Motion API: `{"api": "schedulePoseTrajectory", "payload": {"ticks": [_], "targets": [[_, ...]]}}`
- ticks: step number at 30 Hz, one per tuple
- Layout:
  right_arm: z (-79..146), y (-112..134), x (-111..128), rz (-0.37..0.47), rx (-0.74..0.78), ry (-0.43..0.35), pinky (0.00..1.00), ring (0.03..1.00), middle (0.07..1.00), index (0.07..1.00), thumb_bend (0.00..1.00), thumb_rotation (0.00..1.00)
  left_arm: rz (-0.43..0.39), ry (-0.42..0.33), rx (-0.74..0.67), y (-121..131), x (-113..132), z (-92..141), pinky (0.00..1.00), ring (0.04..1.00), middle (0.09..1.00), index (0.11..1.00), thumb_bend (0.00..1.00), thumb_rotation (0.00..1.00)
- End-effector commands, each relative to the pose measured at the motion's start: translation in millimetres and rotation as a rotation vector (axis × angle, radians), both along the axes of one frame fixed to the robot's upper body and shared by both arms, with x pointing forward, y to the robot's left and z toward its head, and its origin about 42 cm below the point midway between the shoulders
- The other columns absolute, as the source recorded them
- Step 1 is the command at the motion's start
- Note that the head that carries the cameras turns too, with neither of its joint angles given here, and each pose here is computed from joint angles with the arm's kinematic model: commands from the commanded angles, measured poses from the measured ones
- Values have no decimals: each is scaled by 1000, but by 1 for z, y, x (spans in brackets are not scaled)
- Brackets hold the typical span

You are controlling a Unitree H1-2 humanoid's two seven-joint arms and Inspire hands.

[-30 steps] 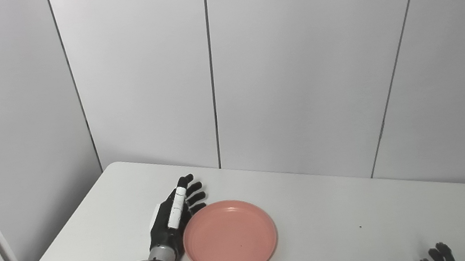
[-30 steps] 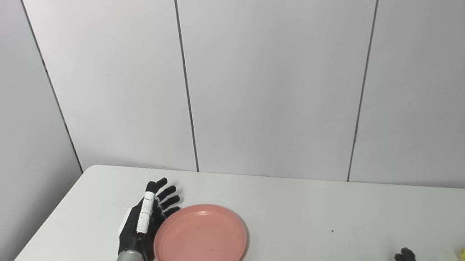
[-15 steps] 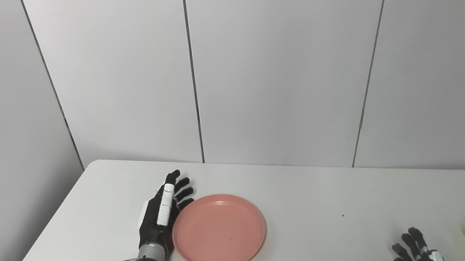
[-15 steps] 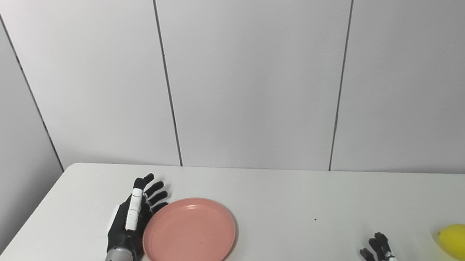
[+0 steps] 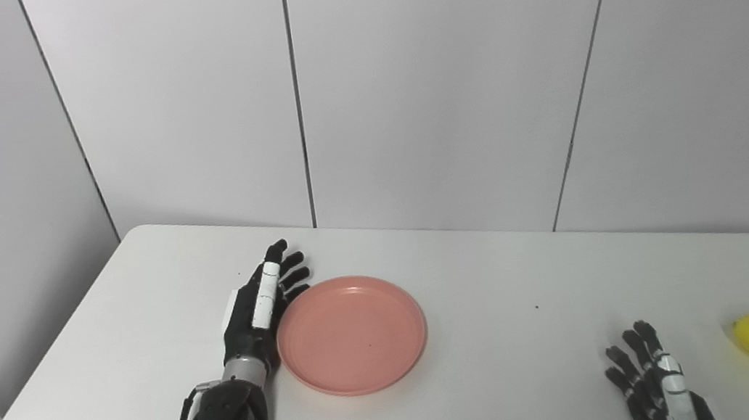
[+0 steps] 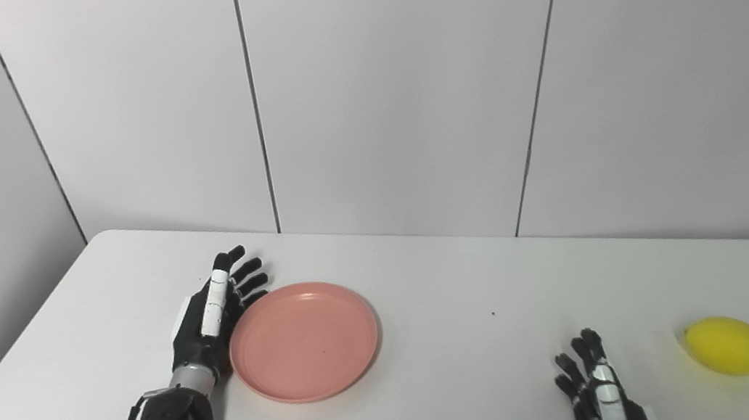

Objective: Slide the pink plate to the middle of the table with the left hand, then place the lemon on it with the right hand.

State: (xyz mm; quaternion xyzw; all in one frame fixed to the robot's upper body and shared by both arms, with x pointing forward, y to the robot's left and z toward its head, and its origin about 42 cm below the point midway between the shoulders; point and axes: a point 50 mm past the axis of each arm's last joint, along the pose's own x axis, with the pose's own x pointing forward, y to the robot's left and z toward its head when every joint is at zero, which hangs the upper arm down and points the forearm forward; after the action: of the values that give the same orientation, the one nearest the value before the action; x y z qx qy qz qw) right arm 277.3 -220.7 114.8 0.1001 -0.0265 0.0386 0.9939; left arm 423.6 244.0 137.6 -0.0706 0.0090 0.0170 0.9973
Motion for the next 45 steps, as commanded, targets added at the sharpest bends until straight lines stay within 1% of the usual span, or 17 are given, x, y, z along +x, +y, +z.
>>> {"api": "schedulePoseTrajectory", "payload": {"ticks": [1, 4, 8, 12, 15, 20, 24, 27, 29, 37, 43, 45], "targets": [[-11, 8, -2, 10, 17, 81, 932, 925, 971, 978, 721, 904, -24, 66, -19, -7, 1, -5, 781, 821, 848, 857, 952, 837], [-11, 11, 0, 7, 22, 81, 929, 924, 973, 974, 730, 886, -36, 65, -34, -10, 4, -2, 790, 826, 838, 845, 977, 816], [-11, 12, 0, 8, 15, 81, 928, 925, 975, 971, 720, 897, -38, 71, -28, -18, 3, -1, 797, 807, 822, 847, 999, 817], [-11, 13, 1, 13, 25, 77, 936, 924, 977, 975, 719, 890, -31, 78, -8, -23, 2, 0, 796, 816, 830, 862, 979, 836], [-10, 15, 2, 15, 25, 79, 936, 923, 975, 972, 725, 892, -37, 78, 5, -26, 0, 2, 793, 811, 837, 871, 944, 857], [-10, 20, 2, 13, 15, 80, 925, 908, 965, 968, 740, 884, -45, 79, 16, -27, -2, 5, 791, 820, 852, 877, 946, 862], [-9, 26, 2, 13, 28, 90, 933, 918, 968, 967, 749, 874, -54, 77, 5, -27, -2, 10, 796, 825, 856, 876, 940, 856], [-9, 27, 3, 8, 31, 91, 935, 927, 970, 968, 743, 872, -56, 61, -6, -32, -3, 15, 803, 830, 856, 874, 923, 853], [-9, 28, 4, 5, 28, 89, 931, 926, 968, 967, 730, 877, -59, 58, -17, -36, -3, 19, 788, 826, 851, 870, 920, 846], [-6, 32, 4, 9, 14, 87, 927, 924, 968, 969, 751, 881, -68, 45, -17, -48, -5, 36, 757, 820, 846, 851, 905, 847], [-3, 37, 4, 11, 13, 87, 934, 924, 962, 969, 725, 889, -81, 56, -16, -54, -8, 44, 761, 813, 843, 834, 916, 842], [-2, 38, 4, 9, 8, 85, 928, 921, 958, 967, 715, 888, -90, 64, -15, -57, -11, 45, 778, 824, 855, 835, 900, 843]]}}
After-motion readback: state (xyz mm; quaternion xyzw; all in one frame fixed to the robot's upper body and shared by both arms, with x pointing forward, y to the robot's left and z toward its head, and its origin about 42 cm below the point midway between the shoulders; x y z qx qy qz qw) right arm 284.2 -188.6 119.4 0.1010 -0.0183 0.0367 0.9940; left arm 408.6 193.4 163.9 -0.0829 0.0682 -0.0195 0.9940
